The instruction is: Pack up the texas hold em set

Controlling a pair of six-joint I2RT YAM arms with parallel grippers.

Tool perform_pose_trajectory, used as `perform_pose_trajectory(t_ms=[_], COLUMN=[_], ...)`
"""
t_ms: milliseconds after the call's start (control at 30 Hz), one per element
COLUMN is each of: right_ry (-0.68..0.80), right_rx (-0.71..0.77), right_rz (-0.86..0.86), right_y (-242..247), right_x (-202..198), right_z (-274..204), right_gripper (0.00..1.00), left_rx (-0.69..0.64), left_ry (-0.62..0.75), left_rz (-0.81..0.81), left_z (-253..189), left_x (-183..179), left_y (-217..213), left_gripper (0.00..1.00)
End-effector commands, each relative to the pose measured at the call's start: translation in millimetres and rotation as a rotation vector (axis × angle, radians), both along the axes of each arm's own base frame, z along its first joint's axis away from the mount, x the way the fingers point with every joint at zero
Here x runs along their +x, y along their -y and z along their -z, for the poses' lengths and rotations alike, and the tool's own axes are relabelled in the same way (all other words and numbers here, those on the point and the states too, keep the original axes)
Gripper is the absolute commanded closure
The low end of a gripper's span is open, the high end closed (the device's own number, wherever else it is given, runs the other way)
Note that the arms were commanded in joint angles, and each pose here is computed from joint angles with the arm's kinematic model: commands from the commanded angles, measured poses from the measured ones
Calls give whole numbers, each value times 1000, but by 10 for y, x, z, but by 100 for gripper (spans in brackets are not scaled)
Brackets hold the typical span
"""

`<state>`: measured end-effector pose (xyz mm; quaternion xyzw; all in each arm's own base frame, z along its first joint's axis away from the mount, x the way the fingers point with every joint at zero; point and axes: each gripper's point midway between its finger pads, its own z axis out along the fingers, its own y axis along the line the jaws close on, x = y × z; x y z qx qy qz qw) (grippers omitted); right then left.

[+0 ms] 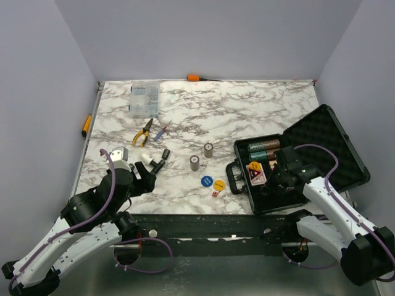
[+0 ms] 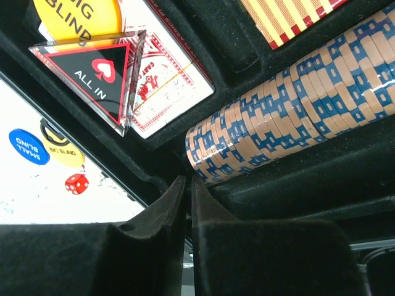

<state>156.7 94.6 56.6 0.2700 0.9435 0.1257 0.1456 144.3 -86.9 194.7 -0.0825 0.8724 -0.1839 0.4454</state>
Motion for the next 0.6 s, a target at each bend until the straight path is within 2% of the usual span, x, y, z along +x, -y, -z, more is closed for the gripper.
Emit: perform_pose_trajectory(t_ms=[0, 133, 400, 567], right_ry=[-38, -11, 172, 210], right_rx=[-147, -117, -36, 9], right_rz=[77, 38, -151, -263], right_y=[266, 184, -71, -259], right_x=[3, 84, 448, 640], right_z=[58, -45, -705, -850], right_gripper=[87, 78, 61, 43], left_rx=[44, 47, 46, 45], left_ry=[23, 19, 17, 22], left_rz=[-40, -40, -51, -35], left_z=[23, 38, 132, 125], left_x=[33, 35, 42, 42], left_y=[-124, -117, -127, -103], left_gripper=[26, 26, 25, 25])
